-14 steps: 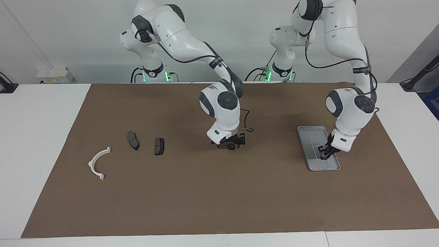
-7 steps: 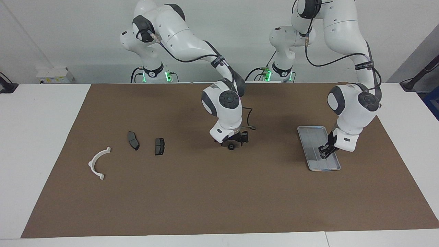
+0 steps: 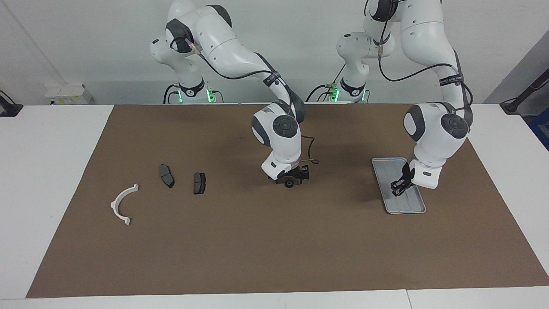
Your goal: Place bearing gear from tray to pile
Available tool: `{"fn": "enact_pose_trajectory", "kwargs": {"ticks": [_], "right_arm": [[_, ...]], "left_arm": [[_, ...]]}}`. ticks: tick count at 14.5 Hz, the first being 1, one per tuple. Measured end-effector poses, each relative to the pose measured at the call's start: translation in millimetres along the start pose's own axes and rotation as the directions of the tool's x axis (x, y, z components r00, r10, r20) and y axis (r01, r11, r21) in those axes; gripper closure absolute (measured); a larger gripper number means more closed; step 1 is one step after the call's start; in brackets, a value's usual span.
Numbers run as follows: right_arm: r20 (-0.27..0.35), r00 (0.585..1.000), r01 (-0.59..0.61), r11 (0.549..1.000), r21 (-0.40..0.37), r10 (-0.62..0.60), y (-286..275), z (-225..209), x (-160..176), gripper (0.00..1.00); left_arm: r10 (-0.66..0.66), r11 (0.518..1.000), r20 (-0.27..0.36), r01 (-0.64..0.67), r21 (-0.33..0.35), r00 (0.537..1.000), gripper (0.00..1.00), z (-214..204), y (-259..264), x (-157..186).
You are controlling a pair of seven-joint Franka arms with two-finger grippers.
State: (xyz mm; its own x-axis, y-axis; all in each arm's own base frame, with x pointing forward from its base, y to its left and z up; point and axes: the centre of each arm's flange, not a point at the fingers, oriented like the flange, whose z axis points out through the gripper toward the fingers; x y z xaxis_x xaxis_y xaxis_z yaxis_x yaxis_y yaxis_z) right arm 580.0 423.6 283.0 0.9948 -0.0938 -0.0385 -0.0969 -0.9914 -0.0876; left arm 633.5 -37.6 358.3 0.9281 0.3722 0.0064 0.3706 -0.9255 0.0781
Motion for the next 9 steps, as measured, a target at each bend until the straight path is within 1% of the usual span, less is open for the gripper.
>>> {"fn": "enact_pose_trajectory", "kwargs": {"ticks": [1, 2, 3, 5, 6, 9], "right_arm": [[0.000, 1.000, 0.000, 1.000, 0.000, 0.000, 0, 0, 0, 0.16], [-0.002, 1.000, -0.001, 1.000, 0.001, 0.001, 0, -1, 0, 0.30], [-0.004, 1.000, -0.001, 1.000, 0.002, 0.001, 1, -3, 1, 0.41], [-0.007, 1.000, -0.002, 1.000, 0.005, 0.002, 0, -6, 1, 0.62], [-0.009, 1.000, -0.001, 1.000, 0.008, 0.001, 0, -10, 0, 0.65], [-0.004, 1.000, -0.001, 1.000, 0.005, 0.001, 1, -7, -1, 0.65]], "left_arm": [[-0.002, 1.000, 0.003, 0.002, -0.006, 1.000, 0.76, -7, 3, -2], [-0.001, 1.000, 0.003, 0.001, -0.009, 1.000, 0.76, -14, 6, -4], [0.002, 1.000, 0.003, -0.002, -0.011, 1.000, 0.76, -19, 9, -7], [0.005, 1.000, 0.001, -0.005, -0.013, 1.000, 0.76, -22, 12, -9], [0.005, 1.000, 0.002, -0.005, -0.013, 1.000, 0.76, -22, 12, -9], [0.005, 1.000, 0.003, -0.005, -0.013, 1.000, 0.76, -22, 12, -9]]}}
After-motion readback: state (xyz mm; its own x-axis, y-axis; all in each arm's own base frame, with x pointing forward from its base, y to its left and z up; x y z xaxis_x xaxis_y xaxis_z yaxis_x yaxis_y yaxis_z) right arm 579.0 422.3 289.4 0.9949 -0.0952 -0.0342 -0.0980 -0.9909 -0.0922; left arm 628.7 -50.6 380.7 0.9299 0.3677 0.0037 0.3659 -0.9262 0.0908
